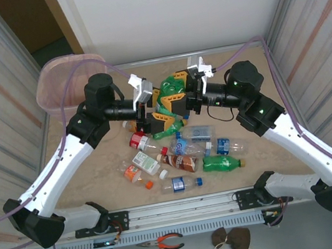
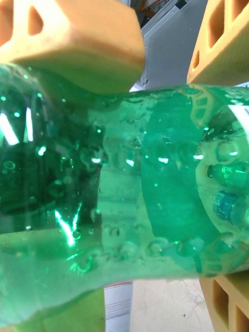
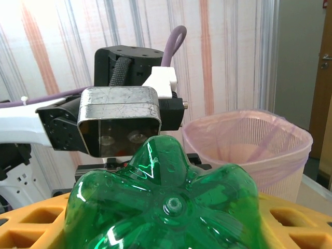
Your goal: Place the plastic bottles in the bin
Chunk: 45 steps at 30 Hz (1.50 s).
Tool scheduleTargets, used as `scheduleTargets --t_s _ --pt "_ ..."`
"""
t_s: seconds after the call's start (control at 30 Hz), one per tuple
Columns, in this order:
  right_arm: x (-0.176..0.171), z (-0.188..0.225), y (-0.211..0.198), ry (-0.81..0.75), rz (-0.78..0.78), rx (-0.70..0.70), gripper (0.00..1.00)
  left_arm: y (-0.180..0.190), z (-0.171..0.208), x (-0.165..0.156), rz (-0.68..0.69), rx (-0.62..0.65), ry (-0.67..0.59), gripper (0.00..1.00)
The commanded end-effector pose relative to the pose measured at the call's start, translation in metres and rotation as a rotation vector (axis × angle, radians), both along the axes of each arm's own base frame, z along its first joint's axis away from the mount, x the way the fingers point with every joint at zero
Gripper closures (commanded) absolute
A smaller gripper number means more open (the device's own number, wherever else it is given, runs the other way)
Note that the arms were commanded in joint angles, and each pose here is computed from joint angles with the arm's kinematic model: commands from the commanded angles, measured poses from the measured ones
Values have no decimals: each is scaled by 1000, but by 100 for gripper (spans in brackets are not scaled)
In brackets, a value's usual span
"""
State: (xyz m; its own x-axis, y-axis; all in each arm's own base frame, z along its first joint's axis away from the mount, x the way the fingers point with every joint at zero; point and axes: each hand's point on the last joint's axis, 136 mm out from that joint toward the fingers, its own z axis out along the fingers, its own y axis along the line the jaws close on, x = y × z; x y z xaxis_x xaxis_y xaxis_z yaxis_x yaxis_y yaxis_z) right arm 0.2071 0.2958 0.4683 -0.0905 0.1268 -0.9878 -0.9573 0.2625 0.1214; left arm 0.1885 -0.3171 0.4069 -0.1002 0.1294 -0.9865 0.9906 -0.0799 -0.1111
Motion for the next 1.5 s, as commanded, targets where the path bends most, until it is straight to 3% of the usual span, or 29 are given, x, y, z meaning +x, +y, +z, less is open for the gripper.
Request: scheduleTargets --t_s 0.0,0.5,0.8,1.07,1.23,1.47 --pt "-7 21 -1 -69 9 34 52 6 17 -14 -24 -37 -51 27" --pt "-9 23 -2 -69 -7 37 51 7 24 -15 -18 -41 -62 43" --pt "-3 28 -14 -56 -105 43 19 12 16 1 103 45 -59 47" --pt "9 33 -38 -74 -269 69 15 49 3 67 469 209 -42 48" --pt "18 24 -42 -57 -323 42 15 97 6 112 720 303 -51 48" --pt "22 17 -43 -37 -342 23 15 179 10 173 1028 388 35 48"
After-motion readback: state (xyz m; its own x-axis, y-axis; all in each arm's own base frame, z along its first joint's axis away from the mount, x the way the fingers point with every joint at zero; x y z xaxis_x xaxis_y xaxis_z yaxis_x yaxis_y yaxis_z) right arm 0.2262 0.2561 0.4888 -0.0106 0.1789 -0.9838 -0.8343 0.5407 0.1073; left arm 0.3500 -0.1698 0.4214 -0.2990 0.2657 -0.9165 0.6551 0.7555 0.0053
